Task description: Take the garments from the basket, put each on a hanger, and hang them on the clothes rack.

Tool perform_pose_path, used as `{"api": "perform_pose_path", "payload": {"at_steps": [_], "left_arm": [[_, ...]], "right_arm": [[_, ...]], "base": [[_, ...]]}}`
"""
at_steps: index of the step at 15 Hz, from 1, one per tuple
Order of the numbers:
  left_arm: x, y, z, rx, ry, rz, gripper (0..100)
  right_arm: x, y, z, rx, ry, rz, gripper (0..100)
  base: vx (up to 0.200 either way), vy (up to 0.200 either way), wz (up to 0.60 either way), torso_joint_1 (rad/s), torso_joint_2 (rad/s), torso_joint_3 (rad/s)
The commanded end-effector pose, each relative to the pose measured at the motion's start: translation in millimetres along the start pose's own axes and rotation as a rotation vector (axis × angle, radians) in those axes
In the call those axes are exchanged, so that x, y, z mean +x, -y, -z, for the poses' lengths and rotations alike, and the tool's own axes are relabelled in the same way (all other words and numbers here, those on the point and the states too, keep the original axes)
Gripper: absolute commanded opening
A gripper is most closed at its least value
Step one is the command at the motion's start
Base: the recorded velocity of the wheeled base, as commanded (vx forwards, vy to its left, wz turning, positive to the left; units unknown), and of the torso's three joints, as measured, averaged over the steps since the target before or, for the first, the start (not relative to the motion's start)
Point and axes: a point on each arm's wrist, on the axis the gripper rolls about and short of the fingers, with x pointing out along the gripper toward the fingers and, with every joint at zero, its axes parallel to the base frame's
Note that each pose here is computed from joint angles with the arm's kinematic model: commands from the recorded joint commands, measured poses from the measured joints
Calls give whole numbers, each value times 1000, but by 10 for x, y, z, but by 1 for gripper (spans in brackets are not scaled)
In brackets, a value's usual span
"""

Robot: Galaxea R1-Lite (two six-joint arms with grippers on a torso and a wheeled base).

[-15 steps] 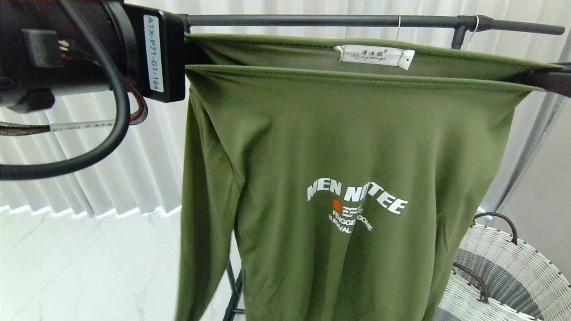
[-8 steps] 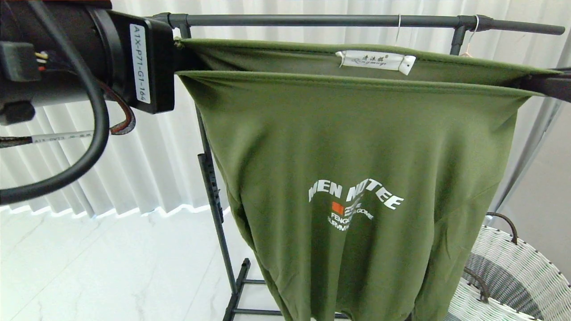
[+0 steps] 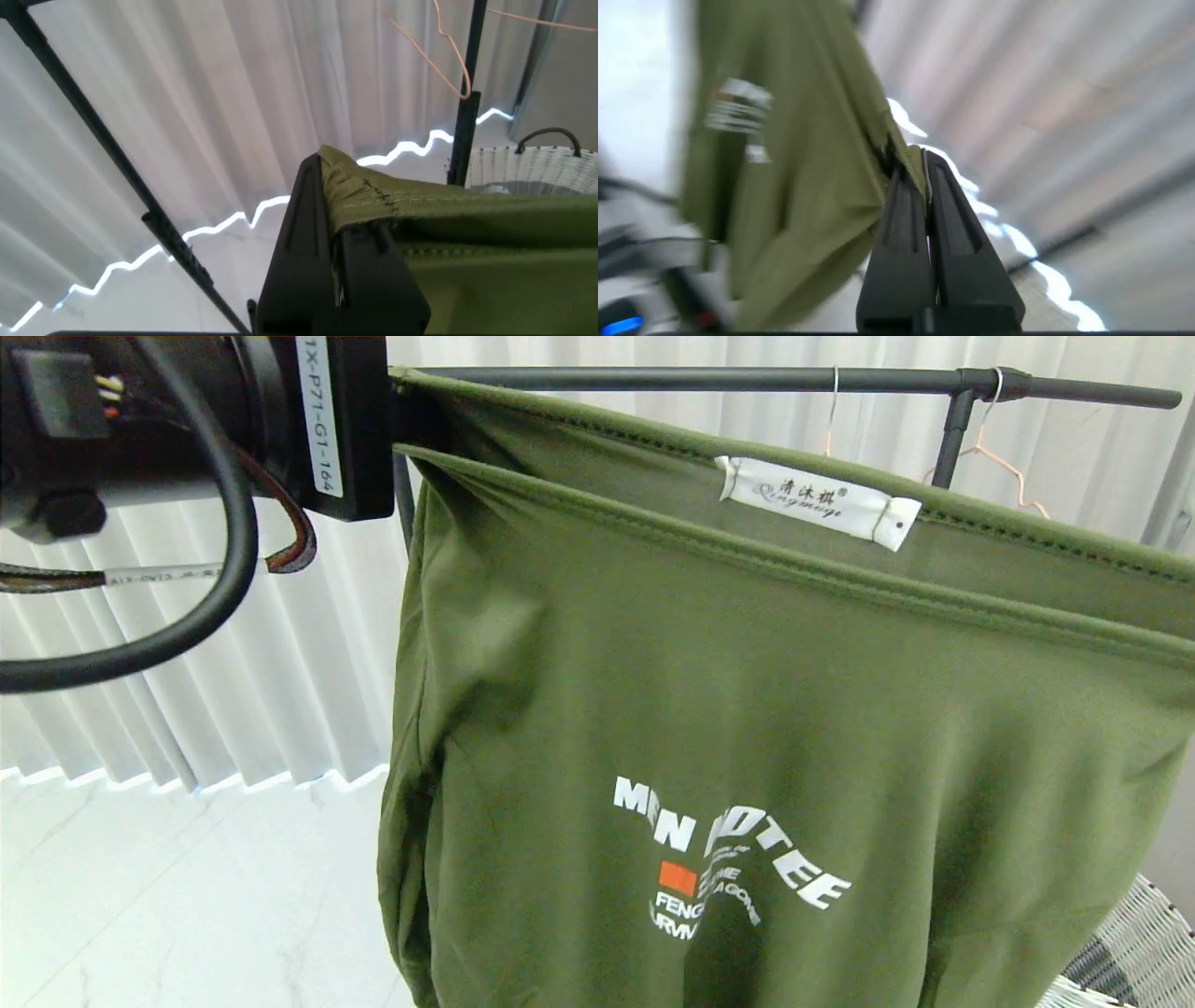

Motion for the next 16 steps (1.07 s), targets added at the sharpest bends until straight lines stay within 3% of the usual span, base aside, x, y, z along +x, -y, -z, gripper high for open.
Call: {"api": "perform_pose_path", "payload": {"at_steps": [1, 3, 5, 6, 9, 12, 16], "left_arm": [[29, 22, 12, 3, -5, 11, 0], [-30, 2, 15, -1, -3, 10, 0], [-160, -50, 82, 1, -50, 15, 0], [-227, -73, 111, -7, -81, 21, 0], [-800, -26, 214, -165, -221, 206, 0], [-1192, 26, 196, -248, -226, 439, 0], [-1240, 40, 147, -256, -209, 484, 0]], "right_arm": [[33, -97, -18, 7, 8, -97, 0], [85, -82, -14, 9, -13, -58, 0], [204, 11, -9, 20, -70, 115, 0], [233, 31, -29, 24, -71, 153, 0], [523, 36, -140, 44, -11, 202, 0], [843, 17, -283, 72, 110, 205, 0], [856, 23, -333, 61, 144, 217, 0]], "base": [[0, 0, 0, 0, 0, 0], [0, 0, 0, 0, 0, 0], [0, 0, 0, 0, 0, 0], [0, 0, 0, 0, 0, 0], [0, 0, 0, 0, 0, 0], [0, 0, 0, 0, 0, 0], [0, 0, 0, 0, 0, 0]]}}
